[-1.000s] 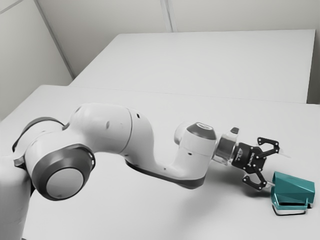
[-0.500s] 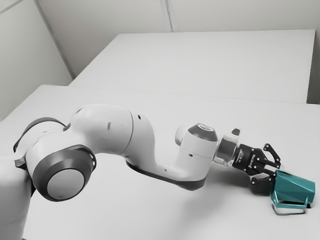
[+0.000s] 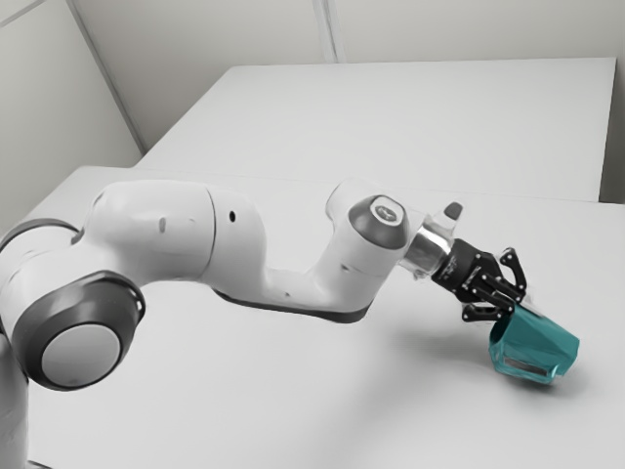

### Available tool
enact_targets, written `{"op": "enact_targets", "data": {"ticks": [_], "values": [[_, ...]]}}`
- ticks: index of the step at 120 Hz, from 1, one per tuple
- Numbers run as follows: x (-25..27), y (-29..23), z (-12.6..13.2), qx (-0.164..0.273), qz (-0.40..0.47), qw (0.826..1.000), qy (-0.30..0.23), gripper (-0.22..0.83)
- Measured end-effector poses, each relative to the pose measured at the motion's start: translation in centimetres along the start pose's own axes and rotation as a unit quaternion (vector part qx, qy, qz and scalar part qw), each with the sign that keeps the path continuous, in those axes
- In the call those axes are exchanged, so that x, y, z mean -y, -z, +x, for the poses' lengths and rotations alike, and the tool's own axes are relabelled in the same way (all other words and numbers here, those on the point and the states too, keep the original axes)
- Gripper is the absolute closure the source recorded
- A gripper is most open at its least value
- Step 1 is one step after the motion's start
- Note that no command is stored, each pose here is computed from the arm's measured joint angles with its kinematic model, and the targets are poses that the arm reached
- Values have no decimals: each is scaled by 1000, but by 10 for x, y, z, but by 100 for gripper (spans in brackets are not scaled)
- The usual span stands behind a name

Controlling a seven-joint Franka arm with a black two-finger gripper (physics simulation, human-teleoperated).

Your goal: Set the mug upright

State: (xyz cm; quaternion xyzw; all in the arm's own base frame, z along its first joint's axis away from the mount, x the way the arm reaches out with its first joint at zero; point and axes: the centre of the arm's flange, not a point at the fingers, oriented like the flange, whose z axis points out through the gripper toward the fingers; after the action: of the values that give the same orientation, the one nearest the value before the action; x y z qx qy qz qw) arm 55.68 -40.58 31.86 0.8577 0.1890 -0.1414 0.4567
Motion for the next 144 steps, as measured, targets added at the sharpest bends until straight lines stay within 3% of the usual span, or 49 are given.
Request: {"op": "enact_targets", "data": {"ticks": [8,21,54,69,95,121,144], "values": [[-9,24,-5,-26,70,995,-71,78],[-10,59,-9,-63,174,971,-152,78],[-15,136,-6,-133,316,908,-239,79],[-19,173,-7,-155,357,886,-253,79],[10,220,-12,-162,413,862,-244,79],[46,241,-24,-154,437,856,-230,79],[70,256,-20,-148,449,854,-216,79]]}}
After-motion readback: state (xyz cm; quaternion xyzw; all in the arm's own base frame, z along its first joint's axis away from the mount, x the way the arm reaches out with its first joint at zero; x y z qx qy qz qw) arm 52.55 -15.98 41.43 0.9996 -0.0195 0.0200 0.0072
